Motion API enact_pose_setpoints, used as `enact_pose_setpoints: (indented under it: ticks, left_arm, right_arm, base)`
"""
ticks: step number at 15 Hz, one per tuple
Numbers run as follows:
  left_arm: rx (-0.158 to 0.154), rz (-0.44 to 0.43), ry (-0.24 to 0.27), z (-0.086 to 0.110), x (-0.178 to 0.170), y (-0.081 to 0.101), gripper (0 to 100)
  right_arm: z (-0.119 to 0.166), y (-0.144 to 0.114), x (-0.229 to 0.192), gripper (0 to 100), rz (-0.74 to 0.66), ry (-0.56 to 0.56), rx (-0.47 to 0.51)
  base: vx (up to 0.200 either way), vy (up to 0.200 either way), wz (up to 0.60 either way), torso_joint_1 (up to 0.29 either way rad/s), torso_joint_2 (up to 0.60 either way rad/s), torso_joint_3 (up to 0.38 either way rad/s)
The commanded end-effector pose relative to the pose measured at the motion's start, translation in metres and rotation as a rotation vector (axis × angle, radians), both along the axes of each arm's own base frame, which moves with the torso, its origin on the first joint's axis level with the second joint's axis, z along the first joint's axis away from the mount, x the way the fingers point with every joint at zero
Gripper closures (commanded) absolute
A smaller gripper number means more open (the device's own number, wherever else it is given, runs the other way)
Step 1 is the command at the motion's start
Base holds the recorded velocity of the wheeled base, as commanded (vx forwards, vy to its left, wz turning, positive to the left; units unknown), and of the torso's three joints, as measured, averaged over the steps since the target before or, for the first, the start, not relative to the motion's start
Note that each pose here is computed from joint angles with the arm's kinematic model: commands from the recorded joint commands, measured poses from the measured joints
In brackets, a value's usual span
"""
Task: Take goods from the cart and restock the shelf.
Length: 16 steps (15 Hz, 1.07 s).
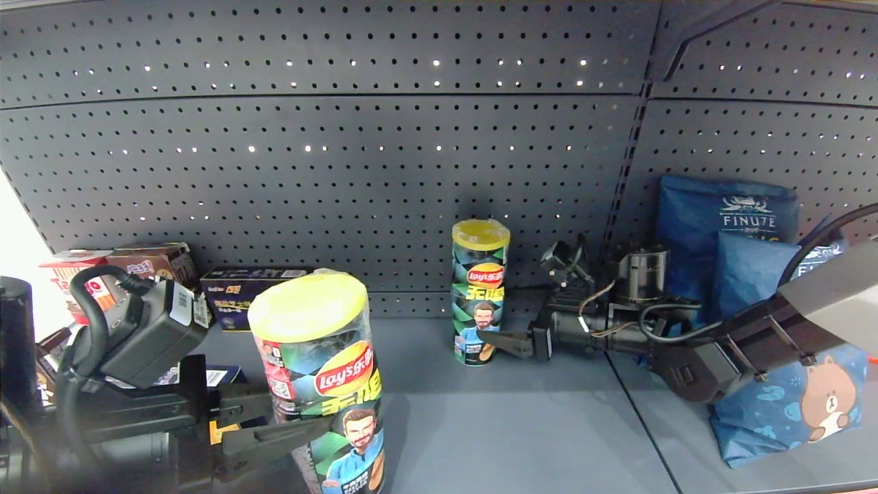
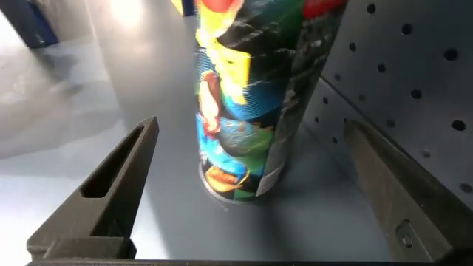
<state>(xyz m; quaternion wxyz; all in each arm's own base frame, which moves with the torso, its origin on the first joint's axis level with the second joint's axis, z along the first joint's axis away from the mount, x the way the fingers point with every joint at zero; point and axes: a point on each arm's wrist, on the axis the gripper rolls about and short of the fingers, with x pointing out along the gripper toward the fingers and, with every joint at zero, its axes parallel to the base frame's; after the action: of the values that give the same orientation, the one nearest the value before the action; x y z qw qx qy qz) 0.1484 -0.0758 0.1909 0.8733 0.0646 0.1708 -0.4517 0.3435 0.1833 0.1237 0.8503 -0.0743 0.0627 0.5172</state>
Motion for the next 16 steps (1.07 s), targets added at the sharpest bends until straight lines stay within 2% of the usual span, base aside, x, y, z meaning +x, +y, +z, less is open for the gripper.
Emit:
enact_pose_setpoints:
  ticks: [1,11,12,16]
  left_arm:
    - [0.000,0.005,0.001,0.000,0.000,0.001,100]
    - [0.001,0.015,0.004,-0.001,0.000,0.002,100]
    - [0.002,0.015,0.007,-0.002,0.000,0.002,100]
    - [0.001,0.013,0.004,-0.001,0.001,0.002,100]
  right_arm:
    - [-0.007,0.006,0.007,0,0.006,0.009,-0.001]
    - [-0.014,0.032,0.024,0,0.035,0.010,0.030]
    - [-0.017,0.031,0.025,100,0.034,0.010,0.029]
    - [-0.019,0.031,0.021,100,0.029,0.020,0.023]
  base:
    - [0.000,0.000,0.00,0.000,0.00,0.000]
    - [0.000,0.000,0.00,0.000,0.00,0.000]
    - [0.000,0.000,0.00,0.000,0.00,0.000]
    - [0.000,0.000,0.00,0.000,0.00,0.000]
